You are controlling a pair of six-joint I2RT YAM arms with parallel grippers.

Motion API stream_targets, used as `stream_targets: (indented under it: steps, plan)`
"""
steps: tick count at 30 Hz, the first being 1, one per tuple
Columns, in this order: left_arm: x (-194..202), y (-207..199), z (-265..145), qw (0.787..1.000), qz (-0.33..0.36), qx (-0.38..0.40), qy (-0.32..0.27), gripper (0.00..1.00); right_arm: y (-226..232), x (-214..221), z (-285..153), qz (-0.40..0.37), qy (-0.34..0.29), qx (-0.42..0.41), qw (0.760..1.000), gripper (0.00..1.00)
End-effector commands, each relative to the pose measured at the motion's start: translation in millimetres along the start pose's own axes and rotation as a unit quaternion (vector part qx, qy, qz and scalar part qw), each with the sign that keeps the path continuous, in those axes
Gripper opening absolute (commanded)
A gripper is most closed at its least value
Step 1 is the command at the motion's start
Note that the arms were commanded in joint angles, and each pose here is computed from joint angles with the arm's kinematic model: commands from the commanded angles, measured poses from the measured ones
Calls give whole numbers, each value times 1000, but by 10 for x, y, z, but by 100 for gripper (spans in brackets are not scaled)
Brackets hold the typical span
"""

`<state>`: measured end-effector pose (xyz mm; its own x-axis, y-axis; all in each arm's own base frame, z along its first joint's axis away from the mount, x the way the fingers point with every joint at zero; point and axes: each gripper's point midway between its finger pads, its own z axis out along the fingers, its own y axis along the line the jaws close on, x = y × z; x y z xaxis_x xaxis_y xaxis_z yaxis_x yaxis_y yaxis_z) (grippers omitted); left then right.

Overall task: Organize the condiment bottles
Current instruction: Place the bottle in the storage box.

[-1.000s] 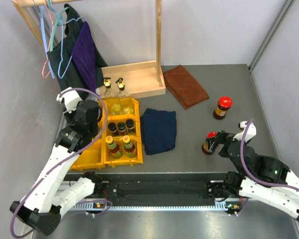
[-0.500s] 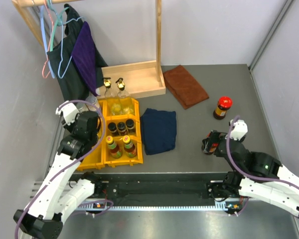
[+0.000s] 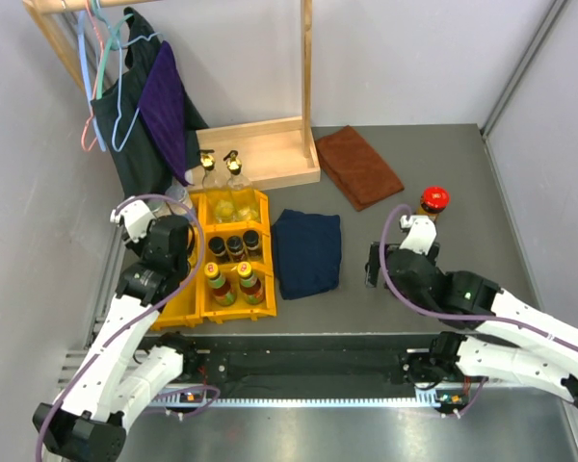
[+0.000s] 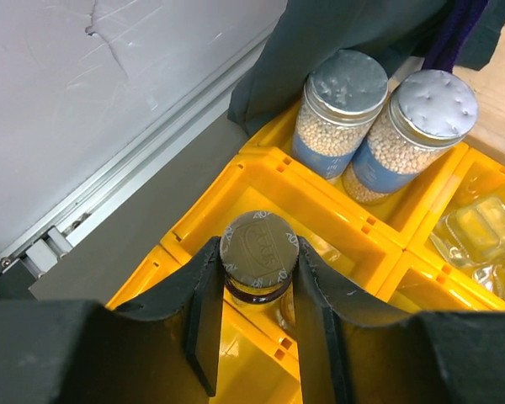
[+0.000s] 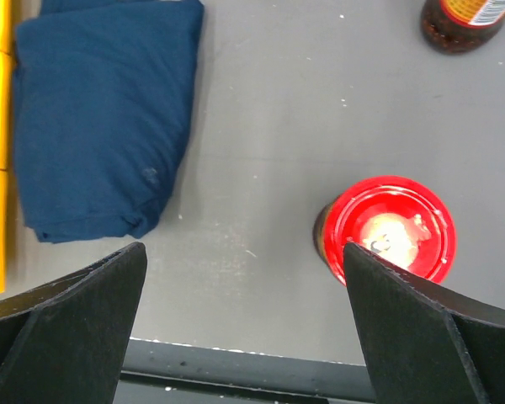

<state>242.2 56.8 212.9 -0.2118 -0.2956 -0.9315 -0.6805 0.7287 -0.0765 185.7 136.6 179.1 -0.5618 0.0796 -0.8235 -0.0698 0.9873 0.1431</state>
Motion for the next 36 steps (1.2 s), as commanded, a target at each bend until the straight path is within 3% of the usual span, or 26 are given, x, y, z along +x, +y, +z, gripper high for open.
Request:
stream_targets:
  steps: [1,27,31,33,34,36]
  plan:
    - [107,-159,80,999,-16,25,18,0,170,-244,-80,47,-36,-45,997,99]
    - [805,-189,340,996,-46,31,64,0,6,-312,-173,60,-54,-30,996,99]
    - [864,-168,327,996,-50,35,68,12,-20,-271,-195,56,-44,-31,997,99]
    - [868,-149,313,996,-51,37,65,38,-36,-207,-176,52,-38,-31,997,99]
    - [855,-147,306,996,-53,39,64,44,-54,-193,-180,51,-36,-29,998,99]
    - [800,-153,285,996,-57,43,60,67,-55,-184,-189,55,-35,-30,997,99]
